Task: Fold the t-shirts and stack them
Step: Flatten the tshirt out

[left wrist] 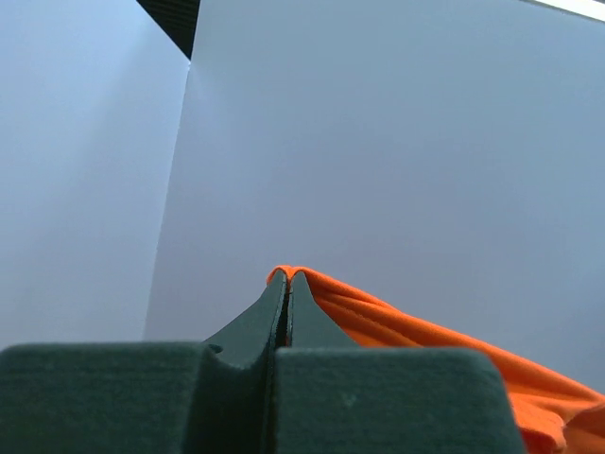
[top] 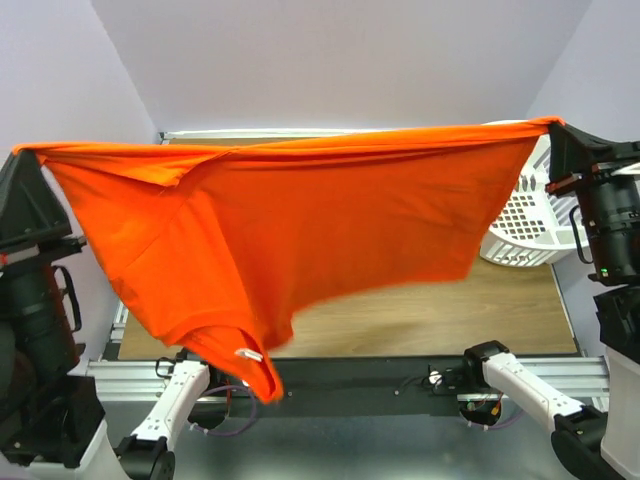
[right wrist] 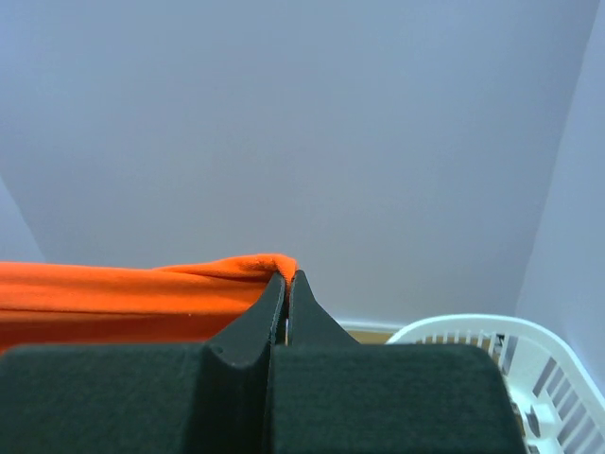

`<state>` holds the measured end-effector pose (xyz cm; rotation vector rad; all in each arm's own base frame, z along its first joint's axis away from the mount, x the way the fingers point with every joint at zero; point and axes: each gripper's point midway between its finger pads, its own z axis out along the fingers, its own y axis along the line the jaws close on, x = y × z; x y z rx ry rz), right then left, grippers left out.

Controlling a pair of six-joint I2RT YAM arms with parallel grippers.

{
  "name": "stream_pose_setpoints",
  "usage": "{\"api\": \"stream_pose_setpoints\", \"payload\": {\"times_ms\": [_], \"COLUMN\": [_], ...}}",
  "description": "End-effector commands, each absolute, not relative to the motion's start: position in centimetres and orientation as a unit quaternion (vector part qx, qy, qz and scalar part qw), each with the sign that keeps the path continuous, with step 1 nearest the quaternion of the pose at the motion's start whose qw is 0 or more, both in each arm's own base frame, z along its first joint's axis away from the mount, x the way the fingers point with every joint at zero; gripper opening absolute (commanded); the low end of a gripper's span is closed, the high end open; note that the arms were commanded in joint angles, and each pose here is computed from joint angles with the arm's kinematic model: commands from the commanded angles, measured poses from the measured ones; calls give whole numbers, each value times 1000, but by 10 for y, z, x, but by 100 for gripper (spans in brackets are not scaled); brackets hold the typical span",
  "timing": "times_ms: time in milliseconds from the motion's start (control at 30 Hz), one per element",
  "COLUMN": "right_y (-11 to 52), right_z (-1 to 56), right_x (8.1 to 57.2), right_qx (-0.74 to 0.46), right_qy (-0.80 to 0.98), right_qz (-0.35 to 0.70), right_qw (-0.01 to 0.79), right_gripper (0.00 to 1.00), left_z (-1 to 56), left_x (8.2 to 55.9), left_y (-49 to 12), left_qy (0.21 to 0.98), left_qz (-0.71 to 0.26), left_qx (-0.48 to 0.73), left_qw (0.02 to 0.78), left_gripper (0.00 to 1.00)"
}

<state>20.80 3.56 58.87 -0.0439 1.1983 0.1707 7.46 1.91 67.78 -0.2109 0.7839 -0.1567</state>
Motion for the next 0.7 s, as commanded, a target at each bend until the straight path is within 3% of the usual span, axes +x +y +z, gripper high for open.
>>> {"api": "stream_pose_setpoints", "payload": {"times_ms": [0, 167, 267, 333, 367, 467, 567, 667], "right_y": [23, 32, 38, 44, 44, 50, 53, 48], "right_z": [547, 487, 412, 325, 324, 242, 184, 142], "right_x": [232, 275, 316, 355, 355, 387, 420, 445], "right_qx": [-18, -34, -47, -55, -55, -59, -70, -75], "right_qy": [621, 684, 751, 804, 805, 840, 859, 869], "right_qz": [15, -9, -39, -63, -64, -80, -104, -134], "right_qw": [783, 729, 658, 588, 588, 533, 497, 471], "right_gripper": [0, 1, 1, 1, 1, 0, 0, 0], "left_z": [648, 553, 469, 384, 384, 285, 221, 184], "left_x": [137, 255, 322, 376, 376, 432, 468, 494], "left_y": [25, -5, -17, -23, -23, -30, -35, -36], "left_qy": [448, 569, 642, 702, 703, 779, 827, 851], "left_qz": [-21, -37, -39, -39, -39, -38, -32, -28], "left_qx": [-103, -38, -15, -8, -8, -9, -7, -9], "left_qw": [888, 821, 765, 711, 710, 626, 561, 525], "left_gripper": [0, 0, 0, 0, 0, 0, 0, 0]}}
